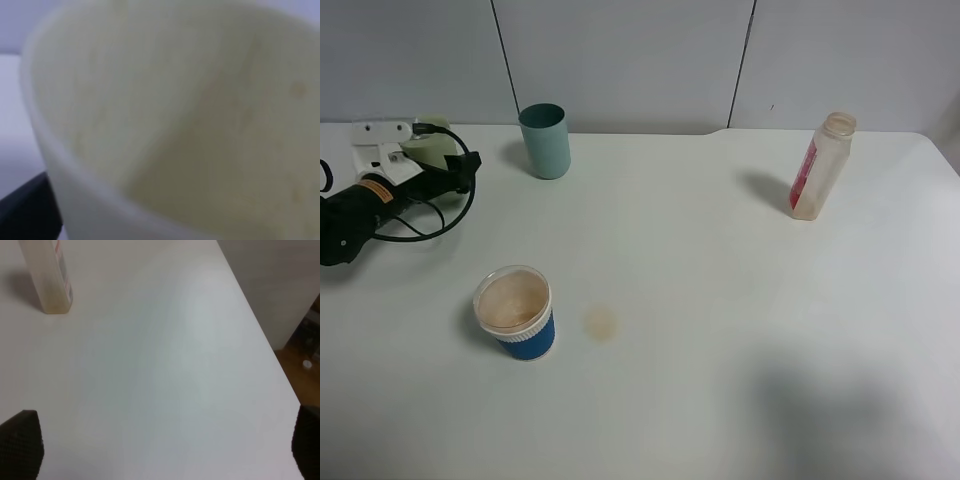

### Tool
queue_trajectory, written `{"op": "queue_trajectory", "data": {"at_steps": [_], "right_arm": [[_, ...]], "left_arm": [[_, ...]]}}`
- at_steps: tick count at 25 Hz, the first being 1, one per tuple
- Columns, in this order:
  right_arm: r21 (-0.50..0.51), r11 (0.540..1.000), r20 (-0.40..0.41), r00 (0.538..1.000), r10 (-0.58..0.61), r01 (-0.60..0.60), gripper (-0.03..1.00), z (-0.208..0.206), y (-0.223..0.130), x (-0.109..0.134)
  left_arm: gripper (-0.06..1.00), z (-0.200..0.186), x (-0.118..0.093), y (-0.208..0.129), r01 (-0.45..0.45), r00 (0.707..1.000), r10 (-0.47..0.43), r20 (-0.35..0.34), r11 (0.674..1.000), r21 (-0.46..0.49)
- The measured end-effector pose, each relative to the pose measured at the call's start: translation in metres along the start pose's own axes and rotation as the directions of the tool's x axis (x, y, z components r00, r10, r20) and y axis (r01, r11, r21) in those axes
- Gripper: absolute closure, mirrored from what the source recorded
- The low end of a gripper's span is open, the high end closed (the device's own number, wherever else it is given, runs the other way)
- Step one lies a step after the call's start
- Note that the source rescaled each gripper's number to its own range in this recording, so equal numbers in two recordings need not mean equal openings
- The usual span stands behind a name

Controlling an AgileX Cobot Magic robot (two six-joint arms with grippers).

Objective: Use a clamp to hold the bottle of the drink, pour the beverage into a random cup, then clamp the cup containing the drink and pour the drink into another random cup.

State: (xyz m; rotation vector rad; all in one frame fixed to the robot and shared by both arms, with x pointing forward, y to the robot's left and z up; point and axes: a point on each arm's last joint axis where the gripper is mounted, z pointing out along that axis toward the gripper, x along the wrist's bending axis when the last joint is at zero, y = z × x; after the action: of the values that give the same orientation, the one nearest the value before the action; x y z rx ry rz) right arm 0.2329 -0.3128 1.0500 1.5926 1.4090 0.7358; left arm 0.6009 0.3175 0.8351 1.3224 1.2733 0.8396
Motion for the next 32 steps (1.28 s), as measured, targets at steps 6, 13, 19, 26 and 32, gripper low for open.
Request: {"op": "queue_trajectory", "data": {"at_steps": [6,13,19,26,32], "right_arm": [[0.0,1.0,0.0,1.0,0.0,0.0,-0.03,0.0,0.0,0.0],[0.0,1.0,0.0,1.0,0.0,0.0,-0.03,0.0,0.0,0.0],[0.0,1.0,0.0,1.0,0.0,0.0,-0.03,0.0,0.0,0.0],[0.0,1.0,0.0,1.0,0.0,0.0,-0.03,0.0,0.0,0.0],[0.0,1.0,0.0,1.0,0.0,0.0,-0.03,0.0,0.0,0.0]], "left_arm": [[-0.05,-0.004,-0.004,0.019,-0.003,1.0,0.004,0.006,0.999,-0.045],[-0.05,-0.014,-0.006,0.04,-0.012,1.0,0.012,-0.002,0.996,-0.091],[-0.05,-0.022,-0.004,0.067,-0.041,0.999,0.04,-0.013,0.987,-0.153],[-0.05,-0.038,-0.005,0.111,-0.089,0.996,0.083,-0.037,0.978,-0.19],[-0.05,-0.059,-0.019,0.153,-0.079,0.995,0.067,-0.076,0.984,-0.161]]}}
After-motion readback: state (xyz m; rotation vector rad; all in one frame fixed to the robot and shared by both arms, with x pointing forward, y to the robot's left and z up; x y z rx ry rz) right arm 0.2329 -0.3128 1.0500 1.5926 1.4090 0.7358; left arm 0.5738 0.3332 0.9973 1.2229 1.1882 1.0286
